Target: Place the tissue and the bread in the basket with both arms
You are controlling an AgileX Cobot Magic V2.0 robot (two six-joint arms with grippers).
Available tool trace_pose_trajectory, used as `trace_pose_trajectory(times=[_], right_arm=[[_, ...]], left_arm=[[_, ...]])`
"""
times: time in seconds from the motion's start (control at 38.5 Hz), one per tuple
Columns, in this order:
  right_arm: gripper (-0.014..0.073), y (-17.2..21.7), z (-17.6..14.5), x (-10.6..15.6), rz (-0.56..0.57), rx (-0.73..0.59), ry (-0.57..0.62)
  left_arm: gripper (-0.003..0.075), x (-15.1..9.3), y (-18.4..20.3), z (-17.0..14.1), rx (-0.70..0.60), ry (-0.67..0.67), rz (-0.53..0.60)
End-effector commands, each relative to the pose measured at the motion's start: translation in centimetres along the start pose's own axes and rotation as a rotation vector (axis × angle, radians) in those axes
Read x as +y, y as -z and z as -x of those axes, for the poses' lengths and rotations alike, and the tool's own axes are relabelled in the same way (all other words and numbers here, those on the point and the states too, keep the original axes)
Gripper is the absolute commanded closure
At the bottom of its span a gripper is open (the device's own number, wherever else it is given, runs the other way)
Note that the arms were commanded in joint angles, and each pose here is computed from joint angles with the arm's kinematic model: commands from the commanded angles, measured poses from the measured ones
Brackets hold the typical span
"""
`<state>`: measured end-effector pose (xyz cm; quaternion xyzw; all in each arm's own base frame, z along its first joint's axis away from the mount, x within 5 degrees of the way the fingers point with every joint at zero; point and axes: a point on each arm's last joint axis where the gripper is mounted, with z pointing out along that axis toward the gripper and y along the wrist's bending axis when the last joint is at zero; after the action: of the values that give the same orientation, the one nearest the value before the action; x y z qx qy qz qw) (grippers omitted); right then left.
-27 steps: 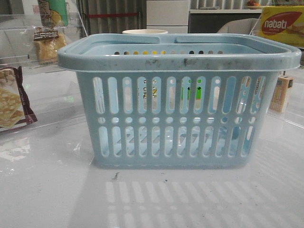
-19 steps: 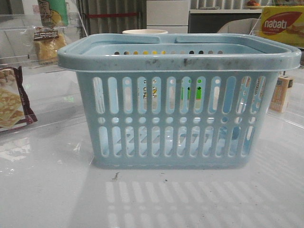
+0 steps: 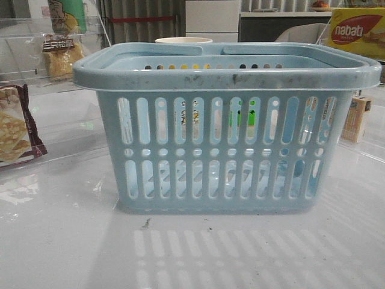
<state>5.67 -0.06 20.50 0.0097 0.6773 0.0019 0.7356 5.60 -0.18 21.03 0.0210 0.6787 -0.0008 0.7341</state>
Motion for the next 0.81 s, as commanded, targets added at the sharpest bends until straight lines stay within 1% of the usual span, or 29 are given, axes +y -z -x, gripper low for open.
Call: trace_pose_trajectory(times=[0.0, 0.05, 0.18, 0.31, 0.39, 0.47, 0.57, 0.65, 0.7, 0.78], right_arm=[[0.0539, 0.2, 1.0, 0.0, 0.002, -0.114, 0.005], [0.0539, 0.2, 1.0, 0.0, 0.002, -0.115, 0.005], [0.0539, 0.3, 1.7, 0.1, 0.003, -0.147, 0.004], [0.0539, 0.8, 4.8, 0.1, 0.002, -0.198, 0.004], [0.0539, 1.4, 7.3, 0.1, 0.001, -0.236, 0.004], [0.0539, 1.8, 9.5, 0.1, -0.002, -0.243, 0.005], [0.0539, 2.1, 12.5, 0.2, -0.005, -0.228, 0.004], [0.0539, 1.8, 14.3, 0.2, -0.008, -0.190, 0.004], [0.0539, 1.4, 15.4, 0.2, -0.011, -0.158, 0.003], [0.0539, 0.8, 17.3, 0.2, -0.015, -0.103, 0.002]], left_arm=[[0.0629, 0.0, 0.2, 0.9, -0.103, 0.019, 0.006], [0.0629, 0.1, 0.2, 0.9, -0.105, 0.019, 0.006], [0.0629, 0.1, 0.3, 1.9, -0.186, 0.019, 0.008], [0.0629, 0.2, 0.8, 4.7, -0.264, 0.019, 0.010], [0.0629, 0.2, 1.3, 6.9, -0.313, 0.019, 0.010], [0.0629, 0.3, 2.0, 9.7, -0.361, 0.020, 0.011], [0.0629, 0.4, 2.6, 12.9, -0.372, 0.031, 0.008], [0.0629, 0.4, 2.7, 15.2, -0.363, 0.041, 0.005], [0.0629, 0.5, 2.6, 16.6, -0.343, 0.041, 0.003], [0.0629, 0.5, 2.0, 18.3, -0.275, 0.040, 0.000]])
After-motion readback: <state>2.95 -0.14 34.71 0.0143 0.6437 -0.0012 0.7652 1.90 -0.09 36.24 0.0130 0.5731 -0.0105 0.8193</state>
